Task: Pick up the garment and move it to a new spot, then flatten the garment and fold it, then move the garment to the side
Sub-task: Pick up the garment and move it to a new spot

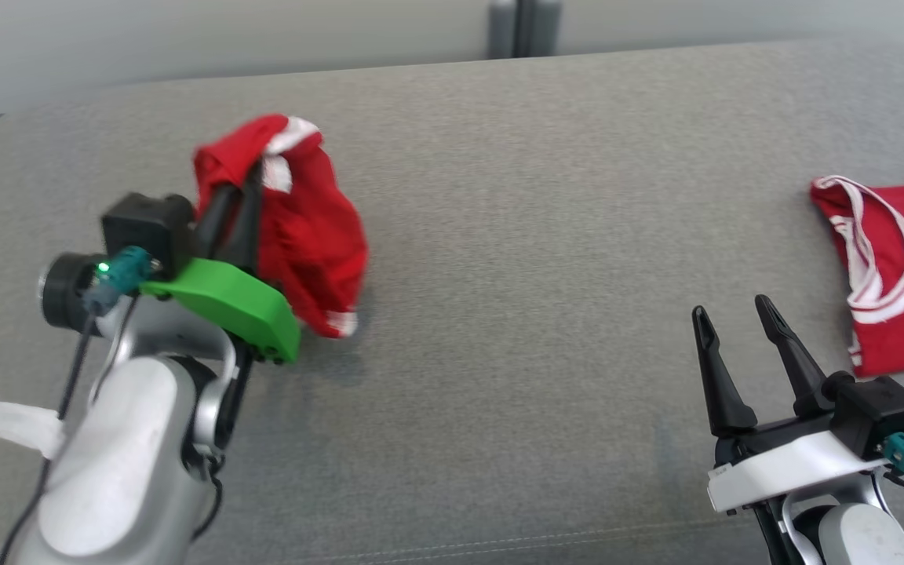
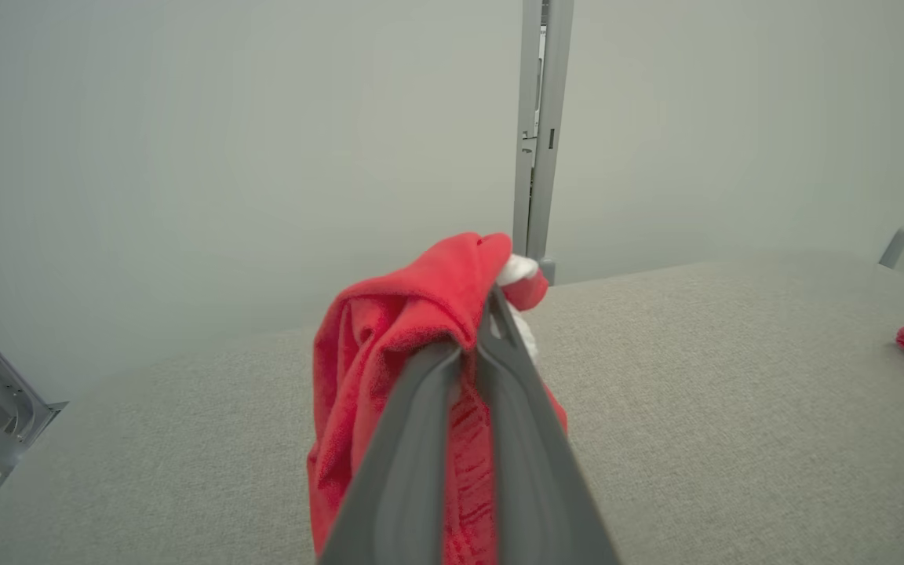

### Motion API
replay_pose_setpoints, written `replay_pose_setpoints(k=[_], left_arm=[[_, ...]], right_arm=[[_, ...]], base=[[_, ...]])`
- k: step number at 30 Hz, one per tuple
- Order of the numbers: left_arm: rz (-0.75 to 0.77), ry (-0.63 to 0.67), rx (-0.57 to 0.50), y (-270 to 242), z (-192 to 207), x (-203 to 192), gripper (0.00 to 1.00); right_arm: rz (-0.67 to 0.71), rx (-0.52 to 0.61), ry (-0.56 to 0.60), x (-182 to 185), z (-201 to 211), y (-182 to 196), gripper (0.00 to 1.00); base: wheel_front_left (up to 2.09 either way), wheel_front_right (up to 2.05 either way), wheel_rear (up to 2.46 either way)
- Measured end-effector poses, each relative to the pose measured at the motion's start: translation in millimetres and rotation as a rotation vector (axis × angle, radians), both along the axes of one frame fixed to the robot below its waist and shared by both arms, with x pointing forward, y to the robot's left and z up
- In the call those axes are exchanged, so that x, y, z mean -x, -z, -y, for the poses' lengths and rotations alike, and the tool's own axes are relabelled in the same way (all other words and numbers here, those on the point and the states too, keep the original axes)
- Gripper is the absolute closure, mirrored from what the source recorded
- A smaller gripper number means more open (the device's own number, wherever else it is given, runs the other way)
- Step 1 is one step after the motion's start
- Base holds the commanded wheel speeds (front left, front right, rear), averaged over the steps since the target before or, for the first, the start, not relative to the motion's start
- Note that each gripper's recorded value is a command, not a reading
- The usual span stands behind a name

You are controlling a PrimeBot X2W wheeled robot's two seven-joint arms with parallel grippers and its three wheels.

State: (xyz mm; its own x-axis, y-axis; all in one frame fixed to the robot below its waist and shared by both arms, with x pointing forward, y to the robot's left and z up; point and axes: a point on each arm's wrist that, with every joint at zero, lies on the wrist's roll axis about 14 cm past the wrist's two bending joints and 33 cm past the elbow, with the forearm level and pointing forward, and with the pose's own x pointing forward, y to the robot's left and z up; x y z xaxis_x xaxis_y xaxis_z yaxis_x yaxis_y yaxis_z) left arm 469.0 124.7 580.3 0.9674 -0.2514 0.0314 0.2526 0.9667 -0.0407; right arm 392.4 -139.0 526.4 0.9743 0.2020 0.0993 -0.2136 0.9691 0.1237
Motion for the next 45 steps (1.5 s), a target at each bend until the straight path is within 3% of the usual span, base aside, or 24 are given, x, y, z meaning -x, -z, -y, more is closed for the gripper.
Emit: replay_pose_setpoints(k=[13,21,22,23,24,29,36,41,45], left_arm=[[-0.175,0.408,0.052,54.4,171.5,19.7,1.00],[-0.344,0.611,0.000,109.7,242.0,44.3,1.00],[-0.375,0.642,0.000,120.5,252.2,49.1,0.87],[-0.381,0.657,-0.001,124.7,256.5,51.2,0.53],[-0.383,0.671,-0.002,127.5,260.1,52.7,0.00],[-0.343,0.721,0.066,118.5,268.0,57.6,0.00],[-0.271,0.695,0.203,86.4,255.7,58.1,0.00],[-0.171,0.589,0.250,59.2,219.2,49.5,0.00],[-0.055,0.409,0.266,34.9,164.4,33.6,0.00]], right_arm=[[-0.018,-0.004,0.238,31.0,73.2,6.9,0.00],[-0.043,-0.003,0.360,52.2,107.2,14.5,0.00],[-0.058,0.000,0.377,54.8,111.7,19.1,0.00],[-0.064,0.001,0.382,55.1,113.0,21.1,0.00],[-0.070,0.001,0.385,54.9,113.5,23.4,0.00],[-0.074,0.009,0.357,44.4,108.7,25.7,0.00],[-0.051,0.029,0.288,29.2,95.8,19.0,0.00],[-0.023,0.035,0.228,19.5,81.2,10.4,0.00],[0.002,0.030,0.160,11.9,61.0,2.5,0.00]], base=[[0.00,0.00,0.00],[0.00,0.00,0.00],[0.00,0.00,0.00],[0.00,0.00,0.00],[0.00,0.00,0.00],[0.00,0.00,0.00],[0.00,0.00,0.00],[0.00,0.00,0.00],[0.00,0.00,0.00]])
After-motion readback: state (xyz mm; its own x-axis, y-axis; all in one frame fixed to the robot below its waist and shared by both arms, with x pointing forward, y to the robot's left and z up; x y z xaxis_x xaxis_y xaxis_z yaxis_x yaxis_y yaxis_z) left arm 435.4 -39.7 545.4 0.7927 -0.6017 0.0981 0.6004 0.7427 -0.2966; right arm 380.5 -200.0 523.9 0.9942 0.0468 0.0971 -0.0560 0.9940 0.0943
